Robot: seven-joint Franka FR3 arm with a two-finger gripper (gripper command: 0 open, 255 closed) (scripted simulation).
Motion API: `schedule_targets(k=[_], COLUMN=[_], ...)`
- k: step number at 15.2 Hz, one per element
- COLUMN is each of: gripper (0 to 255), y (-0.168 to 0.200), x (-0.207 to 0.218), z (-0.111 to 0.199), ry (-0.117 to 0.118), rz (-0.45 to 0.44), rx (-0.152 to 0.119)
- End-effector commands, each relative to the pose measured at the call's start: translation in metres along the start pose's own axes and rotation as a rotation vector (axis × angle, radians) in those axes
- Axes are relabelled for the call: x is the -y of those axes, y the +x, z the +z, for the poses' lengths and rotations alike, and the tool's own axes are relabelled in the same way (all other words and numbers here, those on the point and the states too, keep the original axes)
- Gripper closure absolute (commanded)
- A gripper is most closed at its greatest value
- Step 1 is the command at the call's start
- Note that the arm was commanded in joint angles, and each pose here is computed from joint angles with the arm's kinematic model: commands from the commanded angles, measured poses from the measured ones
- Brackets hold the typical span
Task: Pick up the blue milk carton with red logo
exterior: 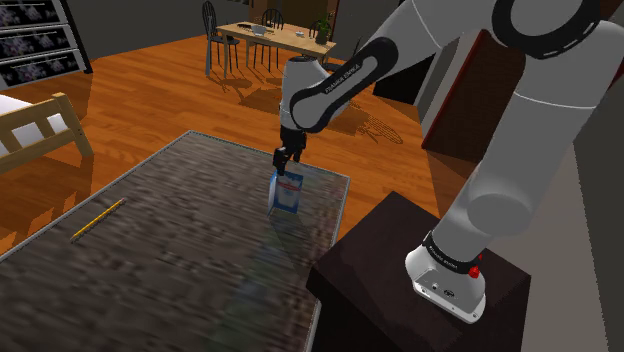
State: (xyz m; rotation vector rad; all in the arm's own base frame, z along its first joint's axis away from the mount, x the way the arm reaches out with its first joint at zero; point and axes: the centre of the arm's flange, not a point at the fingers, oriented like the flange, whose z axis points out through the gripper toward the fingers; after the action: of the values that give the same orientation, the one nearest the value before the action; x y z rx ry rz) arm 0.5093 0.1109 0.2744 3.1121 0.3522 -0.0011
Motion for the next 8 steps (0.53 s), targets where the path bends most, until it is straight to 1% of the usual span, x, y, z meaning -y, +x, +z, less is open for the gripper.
schedule_targets(k=[1, 3, 8], gripper=[0, 0, 0], y=[0.018, 0.029, 0.029], x=[0.004, 0.01, 0.01], z=[0.022, 0.039, 0.065], ry=[0.006, 0.011, 0.011], rz=[-0.013, -0.023, -0.023], rx=[-0.003, -0.004, -0.004])
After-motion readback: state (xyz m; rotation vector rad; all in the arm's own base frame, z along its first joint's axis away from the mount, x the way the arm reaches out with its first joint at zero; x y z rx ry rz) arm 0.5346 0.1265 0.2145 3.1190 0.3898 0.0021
